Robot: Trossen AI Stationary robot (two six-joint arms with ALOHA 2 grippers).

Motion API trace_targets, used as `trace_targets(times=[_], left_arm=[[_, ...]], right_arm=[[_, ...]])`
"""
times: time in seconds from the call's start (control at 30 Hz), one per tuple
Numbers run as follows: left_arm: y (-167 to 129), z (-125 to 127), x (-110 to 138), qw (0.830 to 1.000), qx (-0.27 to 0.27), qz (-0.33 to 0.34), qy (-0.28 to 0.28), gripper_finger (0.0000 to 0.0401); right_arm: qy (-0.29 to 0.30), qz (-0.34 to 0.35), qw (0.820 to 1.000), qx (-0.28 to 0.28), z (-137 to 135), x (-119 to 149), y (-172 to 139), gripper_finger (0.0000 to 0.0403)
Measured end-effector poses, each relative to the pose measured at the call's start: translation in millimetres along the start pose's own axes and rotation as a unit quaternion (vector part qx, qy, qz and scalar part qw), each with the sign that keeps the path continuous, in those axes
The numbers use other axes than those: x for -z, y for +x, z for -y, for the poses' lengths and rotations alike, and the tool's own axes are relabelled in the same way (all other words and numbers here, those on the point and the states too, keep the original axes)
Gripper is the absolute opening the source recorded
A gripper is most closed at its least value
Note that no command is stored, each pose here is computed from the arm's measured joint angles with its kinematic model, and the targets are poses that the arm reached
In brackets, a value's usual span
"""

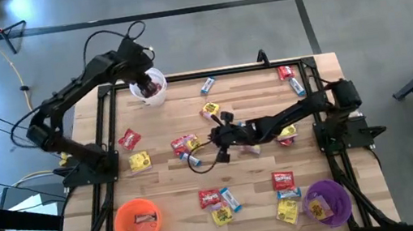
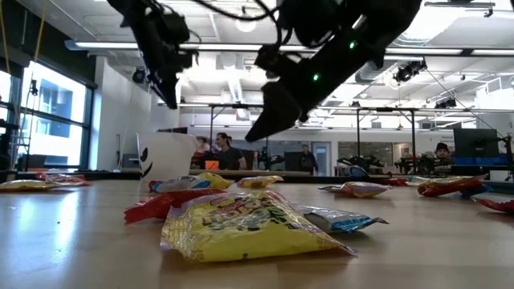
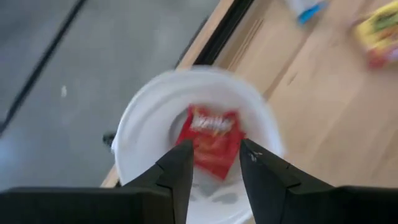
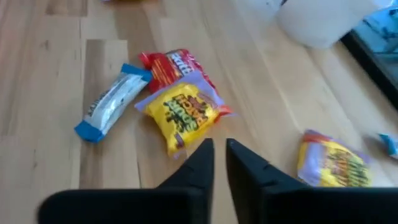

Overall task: Sort candy
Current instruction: Put the yellow candy into the purple bucket

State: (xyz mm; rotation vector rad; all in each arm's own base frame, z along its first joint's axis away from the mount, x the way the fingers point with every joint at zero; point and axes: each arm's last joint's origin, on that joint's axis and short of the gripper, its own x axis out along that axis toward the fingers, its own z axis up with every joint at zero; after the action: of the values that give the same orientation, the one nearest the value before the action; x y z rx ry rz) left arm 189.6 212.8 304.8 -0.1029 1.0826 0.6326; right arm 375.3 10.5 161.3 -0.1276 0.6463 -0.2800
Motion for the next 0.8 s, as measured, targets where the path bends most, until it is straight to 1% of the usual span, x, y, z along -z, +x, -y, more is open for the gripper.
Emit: trace_targets(times=[0.1, 0.17, 0.27, 0.37, 0.5, 0.63, 0.7, 0.8], left_arm=[[-15.5, 14.1, 5.8, 0.998, 0.003, 0.068, 0.005, 0.0119], [-24.8, 26.1, 12.1, 0.993, 0.001, 0.117, 0.011, 0.0119], [-39.2, 46.3, 24.0, 0.982, 0.008, 0.188, 0.021, 0.0119], [-51.0, 66.4, 37.6, 0.966, 0.027, 0.256, 0.024, 0.0119], [-65.2, 90.9, 56.3, 0.937, 0.061, 0.342, 0.038, 0.0120], [-70.7, 112.7, 73.7, 0.905, 0.107, 0.408, 0.048, 0.0120], [-69.2, 123.0, 82.0, 0.889, 0.128, 0.437, 0.054, 0.0120], [-59.9, 139.2, 94.1, 0.870, 0.159, 0.461, 0.066, 0.0120]], right_arm=[[0.005, 0.002, 1.000, -0.015, -3.2, 6.2, 10.7, 0.0091], [0.016, 0.007, 1.000, -0.016, -5.3, 9.1, 16.5, 0.0123], [0.039, 0.008, 0.999, -0.015, -6.9, 13.6, 23.4, 0.0163], [0.055, 0.013, 0.998, -0.016, -7.4, 15.7, 27.8, 0.0189], [0.061, 0.015, 0.998, -0.019, -9.1, 18.4, 31.8, 0.0207], [0.063, 0.025, 0.997, -0.023, -10.3, 19.0, 34.6, 0.0209], [0.070, 0.039, 0.996, -0.029, -11.7, 18.6, 37.9, 0.0209], [0.076, 0.042, 0.996, -0.029, -13.8, 21.9, 43.8, 0.0209]])
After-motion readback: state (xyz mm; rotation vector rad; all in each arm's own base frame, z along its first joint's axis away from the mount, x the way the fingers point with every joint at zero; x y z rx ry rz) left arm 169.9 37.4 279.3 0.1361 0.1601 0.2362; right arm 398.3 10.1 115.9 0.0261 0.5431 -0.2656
